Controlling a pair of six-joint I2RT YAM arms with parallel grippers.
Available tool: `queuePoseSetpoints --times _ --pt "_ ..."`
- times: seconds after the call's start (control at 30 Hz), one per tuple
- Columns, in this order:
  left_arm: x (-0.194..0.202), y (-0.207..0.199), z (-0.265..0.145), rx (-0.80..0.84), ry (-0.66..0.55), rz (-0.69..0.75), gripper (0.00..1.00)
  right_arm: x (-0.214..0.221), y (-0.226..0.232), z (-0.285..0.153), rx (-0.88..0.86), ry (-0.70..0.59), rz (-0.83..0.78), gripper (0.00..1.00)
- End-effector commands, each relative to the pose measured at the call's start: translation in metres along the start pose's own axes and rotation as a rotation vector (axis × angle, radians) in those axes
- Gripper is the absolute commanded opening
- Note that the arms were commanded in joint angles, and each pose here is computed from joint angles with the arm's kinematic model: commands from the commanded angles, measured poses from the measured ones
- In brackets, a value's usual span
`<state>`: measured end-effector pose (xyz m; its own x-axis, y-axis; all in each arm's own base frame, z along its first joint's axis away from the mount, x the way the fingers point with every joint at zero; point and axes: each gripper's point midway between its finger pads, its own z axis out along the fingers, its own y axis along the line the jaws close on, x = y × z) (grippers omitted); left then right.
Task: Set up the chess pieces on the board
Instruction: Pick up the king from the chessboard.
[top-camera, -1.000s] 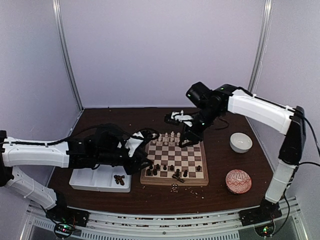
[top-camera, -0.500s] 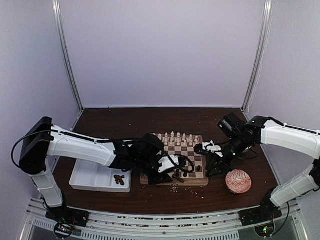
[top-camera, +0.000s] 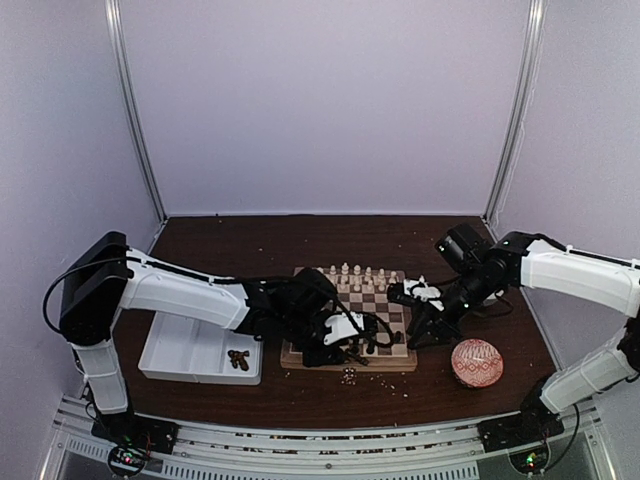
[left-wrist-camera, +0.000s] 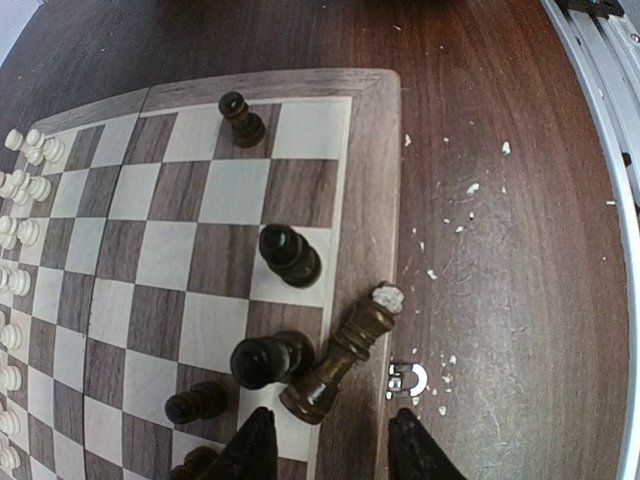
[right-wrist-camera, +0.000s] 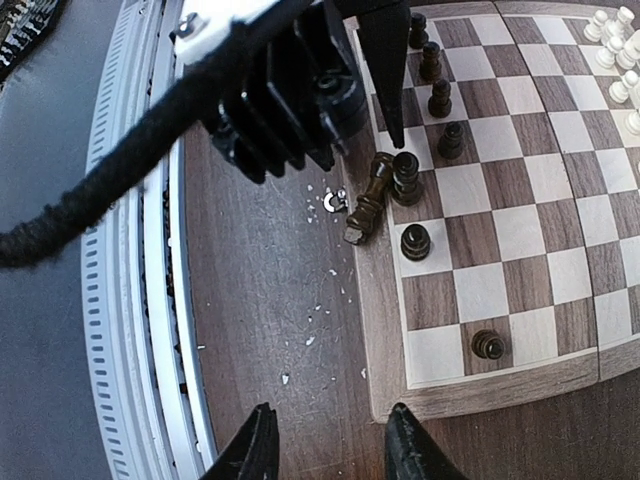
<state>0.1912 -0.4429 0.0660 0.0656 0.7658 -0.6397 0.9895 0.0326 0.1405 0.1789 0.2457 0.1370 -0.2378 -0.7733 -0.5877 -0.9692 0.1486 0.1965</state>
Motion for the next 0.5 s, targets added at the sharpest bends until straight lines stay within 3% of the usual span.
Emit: queuePoseSetpoints --times 0.0,0.47 --pt "-0.015 0.007 0.004 0.000 -0.049 0.037 0.39 -0.003 -0.006 0.001 0.001 -0.012 -0.007 0.37" --pt "-0.005 0.004 0.019 0.038 -0.018 0.029 0.38 0.000 -0.010 0.005 -0.019 0.002 0.011 0.37"
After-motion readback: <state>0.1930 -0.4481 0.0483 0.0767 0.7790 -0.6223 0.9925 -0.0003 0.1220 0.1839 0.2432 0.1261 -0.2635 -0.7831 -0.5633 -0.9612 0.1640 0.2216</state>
